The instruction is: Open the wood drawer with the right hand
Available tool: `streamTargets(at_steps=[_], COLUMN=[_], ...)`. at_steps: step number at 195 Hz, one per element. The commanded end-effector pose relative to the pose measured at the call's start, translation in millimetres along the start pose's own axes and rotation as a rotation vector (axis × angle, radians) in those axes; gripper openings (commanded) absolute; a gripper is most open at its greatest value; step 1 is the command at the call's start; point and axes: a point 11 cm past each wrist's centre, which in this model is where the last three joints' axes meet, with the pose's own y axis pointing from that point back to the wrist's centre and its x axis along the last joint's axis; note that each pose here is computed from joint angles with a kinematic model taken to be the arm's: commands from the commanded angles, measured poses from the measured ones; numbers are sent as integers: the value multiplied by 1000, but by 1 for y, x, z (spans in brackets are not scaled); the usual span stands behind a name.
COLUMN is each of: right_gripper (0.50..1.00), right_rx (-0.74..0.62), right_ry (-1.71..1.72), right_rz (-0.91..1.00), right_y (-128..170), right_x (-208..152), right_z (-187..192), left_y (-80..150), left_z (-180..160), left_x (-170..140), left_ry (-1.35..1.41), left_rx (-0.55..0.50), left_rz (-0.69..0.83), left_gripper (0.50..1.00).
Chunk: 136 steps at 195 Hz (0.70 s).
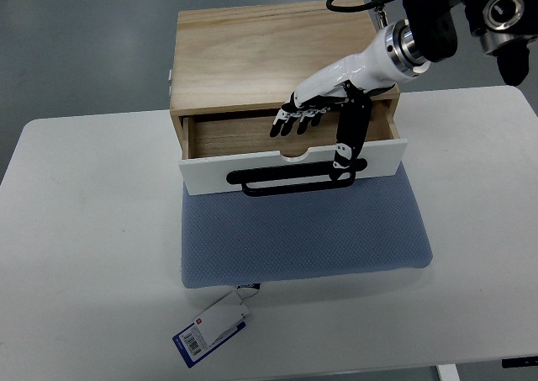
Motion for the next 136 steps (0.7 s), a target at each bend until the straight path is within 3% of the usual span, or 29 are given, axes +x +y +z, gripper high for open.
streamTargets(at_steps=[1,62,63,82,92,93,101,111,112,136], right_gripper=[921,919,917,917,917,917,917,917,917,917], right_rx=[23,139,174,227,227,253,272,272,287,312], right_ry=[-36,-227,-313,-481,-481,-548,-609,-610,-674,-824], right_rz=[46,253,322,476,476,562,635,635,715,843], right_y=[15,58,65,79,79,85,91,91,100,113], right_x=[11,53,64,82,82,88,91,91,94,88], right_z=[-2,0,7,34,34,50,67,67,87,135], left_y=[0,0,0,0,0,0,0,0,0,0], left_z=[0,0,0,0,0,0,0,0,0,0], left_x=[0,0,0,0,0,0,0,0,0,0], left_ry=[0,0,0,0,0,0,0,0,0,0], left_rx=[0,0,0,0,0,0,0,0,0,0], left_rz=[0,0,0,0,0,0,0,0,0,0], left_gripper=[1000,1000,1000,1000,1000,1000,1000,1000,1000,1000])
